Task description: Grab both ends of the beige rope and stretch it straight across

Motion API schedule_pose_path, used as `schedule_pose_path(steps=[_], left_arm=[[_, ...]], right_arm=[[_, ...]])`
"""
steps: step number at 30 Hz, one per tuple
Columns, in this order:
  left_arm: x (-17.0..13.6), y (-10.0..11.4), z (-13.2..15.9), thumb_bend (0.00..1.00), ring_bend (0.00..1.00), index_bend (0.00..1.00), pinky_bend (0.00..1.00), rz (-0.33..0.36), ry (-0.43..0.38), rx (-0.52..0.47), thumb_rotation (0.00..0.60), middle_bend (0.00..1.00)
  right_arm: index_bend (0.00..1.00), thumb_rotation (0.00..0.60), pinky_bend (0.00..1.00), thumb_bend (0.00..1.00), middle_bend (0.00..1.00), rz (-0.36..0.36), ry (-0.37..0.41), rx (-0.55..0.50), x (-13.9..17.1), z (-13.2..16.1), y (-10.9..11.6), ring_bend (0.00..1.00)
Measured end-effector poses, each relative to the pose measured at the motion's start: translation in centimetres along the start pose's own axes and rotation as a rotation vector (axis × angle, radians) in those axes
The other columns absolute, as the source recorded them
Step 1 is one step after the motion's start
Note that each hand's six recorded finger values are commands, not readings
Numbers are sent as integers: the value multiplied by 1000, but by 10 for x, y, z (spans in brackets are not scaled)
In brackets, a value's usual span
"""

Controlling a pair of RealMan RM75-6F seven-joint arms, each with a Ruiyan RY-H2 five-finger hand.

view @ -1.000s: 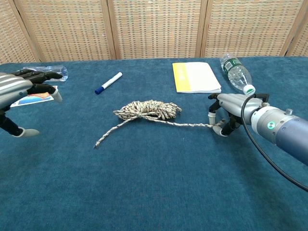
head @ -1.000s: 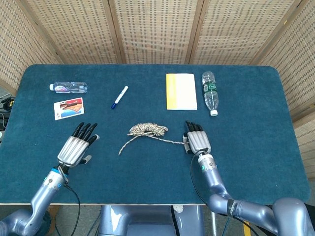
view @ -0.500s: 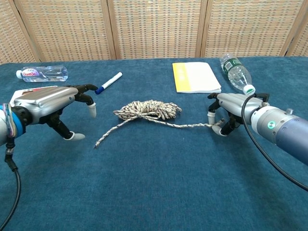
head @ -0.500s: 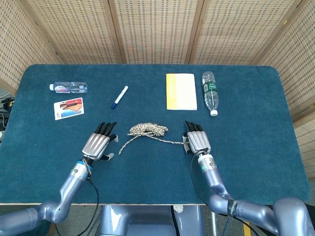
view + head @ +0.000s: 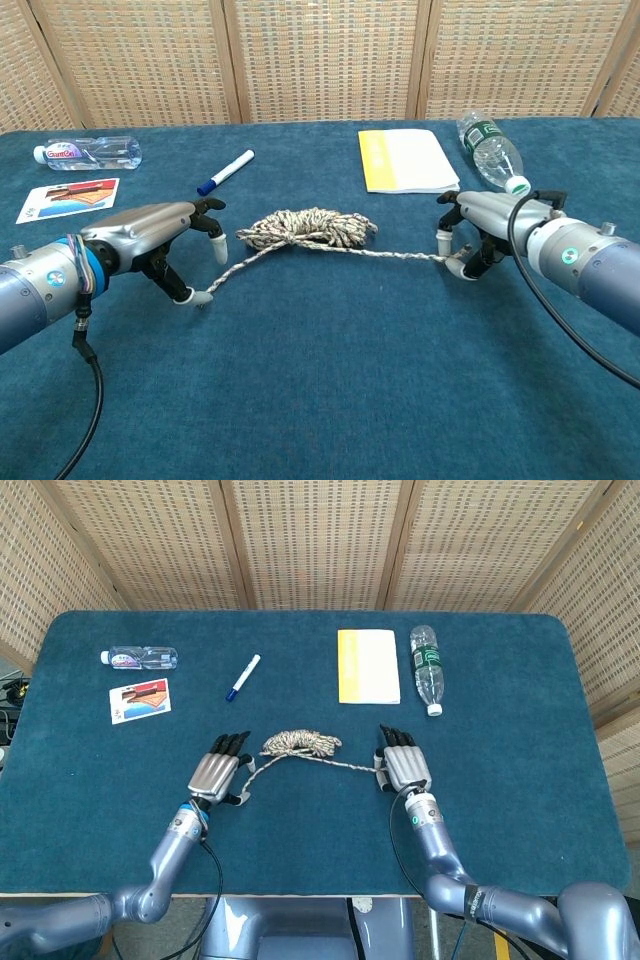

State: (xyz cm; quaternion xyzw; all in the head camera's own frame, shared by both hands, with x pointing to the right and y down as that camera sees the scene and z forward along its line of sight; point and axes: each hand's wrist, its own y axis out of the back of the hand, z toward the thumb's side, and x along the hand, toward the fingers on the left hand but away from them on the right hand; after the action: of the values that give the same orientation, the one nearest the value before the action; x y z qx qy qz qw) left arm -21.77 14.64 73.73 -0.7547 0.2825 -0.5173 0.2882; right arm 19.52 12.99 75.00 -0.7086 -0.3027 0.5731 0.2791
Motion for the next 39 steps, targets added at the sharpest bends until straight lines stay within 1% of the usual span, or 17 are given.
schedule_pose_path(steps=[12, 17, 21, 24, 29, 35, 39], left_arm=[[6, -2, -14, 242, 0, 436, 0, -17, 68, -35, 600, 0], [7, -4, -12, 242, 0, 436, 0, -36, 70, -85, 600, 0], [4, -4, -4, 242, 0, 436, 0, -50, 49, -114, 600, 0], [2, -4, 2, 242, 0, 436, 0, -51, 39, -115, 600, 0], [4, -7, 5, 242, 0, 436, 0, -52, 46, -108, 600, 0], [7, -10, 2, 246, 0, 436, 0, -47, 62, -96, 600, 0], [10, -7, -3, 253, 0, 436, 0, -32, 77, -79, 600, 0]], right_arm=[[641, 600, 87, 472, 0, 8, -9, -2, 0, -3, -3, 0], [643, 600, 87, 471, 0, 9, -7, 0, 0, -1, -4, 0], [644, 600, 88, 471, 0, 9, -6, 2, 0, 0, -4, 0], [644, 600, 88, 471, 0, 10, -5, 4, 0, 1, -5, 0], [644, 600, 88, 472, 0, 10, -7, 3, 0, 0, -5, 0], [644, 600, 88, 472, 0, 9, -14, 2, 0, -4, -4, 0], [644, 600, 88, 471, 0, 7, -16, 0, 0, -6, -3, 0]])
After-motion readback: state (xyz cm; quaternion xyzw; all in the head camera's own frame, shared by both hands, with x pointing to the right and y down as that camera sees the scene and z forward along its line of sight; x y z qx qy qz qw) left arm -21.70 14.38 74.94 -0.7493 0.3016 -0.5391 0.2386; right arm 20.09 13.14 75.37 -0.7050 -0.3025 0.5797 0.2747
